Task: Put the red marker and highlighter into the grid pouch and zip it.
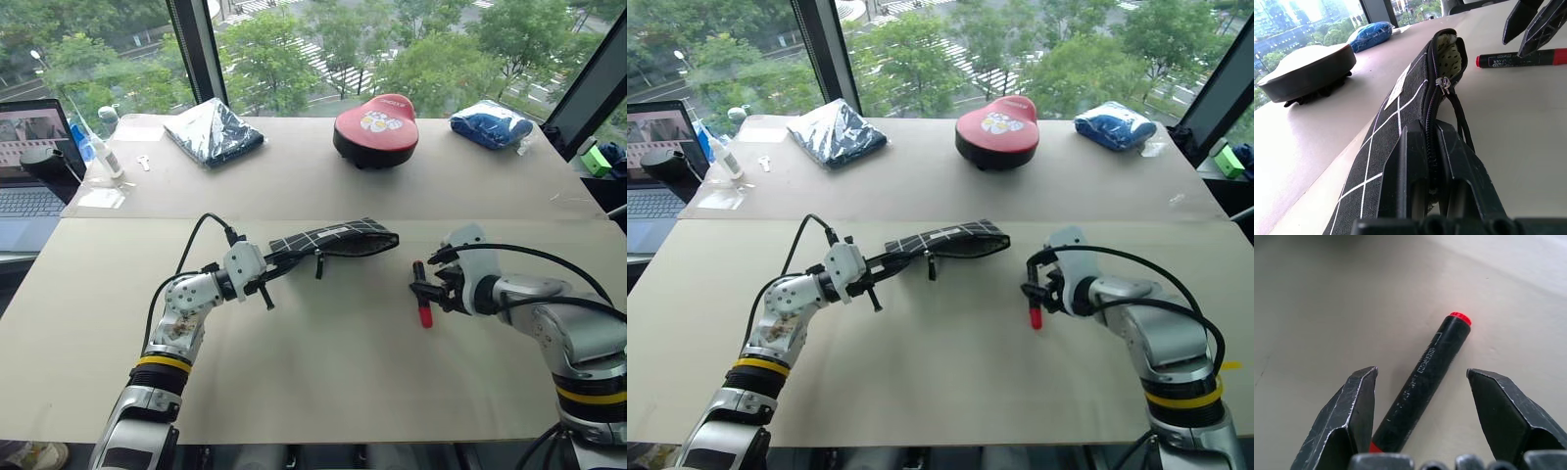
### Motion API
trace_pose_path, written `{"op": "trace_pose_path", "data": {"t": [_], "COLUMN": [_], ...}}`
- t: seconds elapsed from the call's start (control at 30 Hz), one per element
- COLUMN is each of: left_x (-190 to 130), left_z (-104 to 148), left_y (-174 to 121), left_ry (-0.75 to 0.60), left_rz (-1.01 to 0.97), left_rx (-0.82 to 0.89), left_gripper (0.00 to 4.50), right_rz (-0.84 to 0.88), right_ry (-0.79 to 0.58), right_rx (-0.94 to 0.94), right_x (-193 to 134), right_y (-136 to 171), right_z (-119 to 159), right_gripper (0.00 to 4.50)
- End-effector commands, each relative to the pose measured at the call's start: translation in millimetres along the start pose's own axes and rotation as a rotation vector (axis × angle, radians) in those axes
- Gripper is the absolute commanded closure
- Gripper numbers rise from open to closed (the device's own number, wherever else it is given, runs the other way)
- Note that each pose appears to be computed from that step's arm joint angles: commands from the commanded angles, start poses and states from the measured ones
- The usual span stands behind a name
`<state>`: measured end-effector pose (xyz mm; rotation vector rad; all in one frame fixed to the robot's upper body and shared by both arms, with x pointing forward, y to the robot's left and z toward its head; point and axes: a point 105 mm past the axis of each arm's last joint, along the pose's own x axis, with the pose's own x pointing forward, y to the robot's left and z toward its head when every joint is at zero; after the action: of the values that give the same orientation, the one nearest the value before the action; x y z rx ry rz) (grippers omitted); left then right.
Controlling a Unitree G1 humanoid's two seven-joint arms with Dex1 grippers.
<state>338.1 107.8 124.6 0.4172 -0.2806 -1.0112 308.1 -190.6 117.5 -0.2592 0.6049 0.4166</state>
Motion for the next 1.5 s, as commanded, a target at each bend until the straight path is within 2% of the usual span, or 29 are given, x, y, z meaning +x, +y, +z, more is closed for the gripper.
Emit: {"op": "trace_pose_path", "data": {"t": [0.03, 0.27, 0.3, 0.33, 0.53, 0.57, 0.7, 0.77, 0.83, 0.9, 0.93, 1.03, 1.2, 1.5], "left_x": [4, 7, 7, 8, 9, 9, 10, 10, 11, 12, 12, 11, 11, 8], "left_z": [13, 20, 20, 21, 24, 24, 24, 24, 25, 25, 25, 24, 21, 13], "left_y": [5, 4, 5, 5, 9, 9, 8, 8, 7, 7, 7, 6, 2, -1], "left_ry": [-0.042, -0.049, -0.050, -0.051, -0.054, -0.054, -0.055, -0.056, -0.058, -0.058, -0.058, -0.059, -0.059, -0.051], "left_rz": [0.012, 0.015, 0.016, 0.017, 0.019, 0.018, 0.015, 0.013, 0.011, 0.011, 0.011, 0.013, 0.016, 0.003], "left_rx": [0.031, 0.033, 0.034, 0.034, 0.037, 0.037, 0.037, 0.037, 0.037, 0.036, 0.036, 0.031, 0.021, 0.013], "left_gripper": [4.50, 4.50, 4.50, 4.50, 4.50, 4.50, 4.50, 4.50, 4.50, 4.50, 4.50, 4.50, 4.50, 4.50], "right_rz": [-0.029, -0.093, -0.100, -0.100, -0.099, -0.100, -0.153, -0.197, -0.217, -0.178, -0.156, 0.034, 0.133, 0.093], "right_ry": [0.023, 0.063, 0.062, 0.058, 0.021, 0.016, -0.052, -0.153, -0.317, -0.439, -0.461, -0.438, -0.307, -0.322], "right_rx": [0.009, 0.044, 0.043, 0.038, 0.017, 0.016, -0.017, -0.067, -0.159, -0.322, -0.368, -0.612, -0.855, -0.932], "right_x": [3, 6, 6, 5, 4, 3, 1, -5, -24, -44, -48, -58, -50, -25], "right_y": [-2, -15, -16, -15, -14, -14, -24, -35, -43, -34, -29, 11, 31, 37], "right_z": [-11, -31, -31, -31, -25, -24, -7, 16, 55, 83, 87, 82, 56, 64], "right_gripper": [1.23, 1.23, 1.73, 1.83, 3.85, 4.02, 4.02, 4.02, 4.02, 4.02, 4.02, 4.02, 4.02, 4.02]}}
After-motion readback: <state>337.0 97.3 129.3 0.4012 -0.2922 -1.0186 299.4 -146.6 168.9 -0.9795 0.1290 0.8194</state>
